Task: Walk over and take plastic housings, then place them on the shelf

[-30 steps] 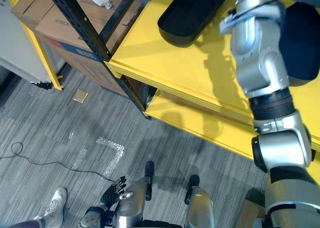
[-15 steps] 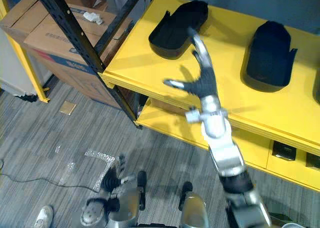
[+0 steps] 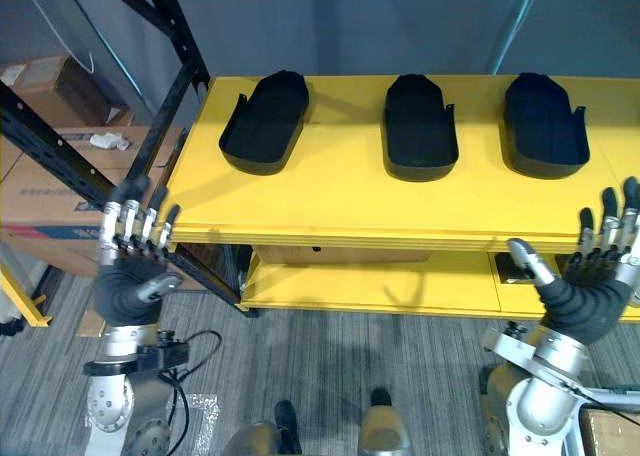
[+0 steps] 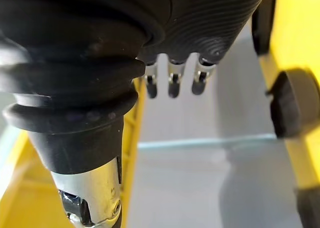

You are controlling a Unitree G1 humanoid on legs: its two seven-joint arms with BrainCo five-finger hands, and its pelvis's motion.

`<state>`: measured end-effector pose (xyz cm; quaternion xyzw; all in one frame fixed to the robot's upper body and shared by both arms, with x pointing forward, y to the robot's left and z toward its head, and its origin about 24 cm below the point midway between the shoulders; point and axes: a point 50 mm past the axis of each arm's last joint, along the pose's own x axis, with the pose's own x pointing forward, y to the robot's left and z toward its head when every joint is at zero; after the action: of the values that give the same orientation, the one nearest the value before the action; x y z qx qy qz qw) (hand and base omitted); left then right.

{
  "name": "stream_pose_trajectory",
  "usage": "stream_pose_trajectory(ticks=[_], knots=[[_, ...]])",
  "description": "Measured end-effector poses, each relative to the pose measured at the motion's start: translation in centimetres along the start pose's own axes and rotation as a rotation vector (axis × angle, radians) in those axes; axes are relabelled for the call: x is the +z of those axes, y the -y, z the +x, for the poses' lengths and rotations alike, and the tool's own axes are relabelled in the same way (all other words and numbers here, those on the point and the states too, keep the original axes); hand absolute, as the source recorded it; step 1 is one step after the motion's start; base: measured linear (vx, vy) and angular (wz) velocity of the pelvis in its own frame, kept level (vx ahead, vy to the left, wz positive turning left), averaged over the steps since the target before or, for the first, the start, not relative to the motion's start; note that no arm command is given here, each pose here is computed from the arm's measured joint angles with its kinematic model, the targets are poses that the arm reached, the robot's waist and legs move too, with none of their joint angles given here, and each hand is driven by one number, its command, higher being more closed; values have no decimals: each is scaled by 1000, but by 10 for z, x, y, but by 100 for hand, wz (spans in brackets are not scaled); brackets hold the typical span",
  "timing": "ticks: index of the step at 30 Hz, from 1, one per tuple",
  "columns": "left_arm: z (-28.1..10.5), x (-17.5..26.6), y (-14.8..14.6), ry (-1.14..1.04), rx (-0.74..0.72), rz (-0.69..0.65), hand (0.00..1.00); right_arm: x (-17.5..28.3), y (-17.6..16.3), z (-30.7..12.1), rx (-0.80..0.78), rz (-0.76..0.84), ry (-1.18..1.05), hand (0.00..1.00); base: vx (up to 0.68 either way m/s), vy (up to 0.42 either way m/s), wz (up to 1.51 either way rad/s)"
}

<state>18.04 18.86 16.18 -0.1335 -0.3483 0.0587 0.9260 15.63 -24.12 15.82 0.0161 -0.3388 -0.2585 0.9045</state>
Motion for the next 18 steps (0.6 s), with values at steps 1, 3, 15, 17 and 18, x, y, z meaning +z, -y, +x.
stream_pose_trajectory(ticks=[1,3,15,17,18], knots=[[4,3,-3,25,38,12,0,0,-1,0,16,2,0,0,-41,5,-19],[11,1,-4,28,63,21,0,-1,-3,0,37,0,-5,0,-20,4,-13],[80,-62,-136,-171,703,506,0,9,20,37,66,-17,129,0,-24,11,-28],[89,-67,-143,-197,742,483,0,7,21,34,94,-27,109,0,37,21,-19],[96,-66,-148,-201,776,463,0,3,19,33,118,-18,89,0,24,0,-11]])
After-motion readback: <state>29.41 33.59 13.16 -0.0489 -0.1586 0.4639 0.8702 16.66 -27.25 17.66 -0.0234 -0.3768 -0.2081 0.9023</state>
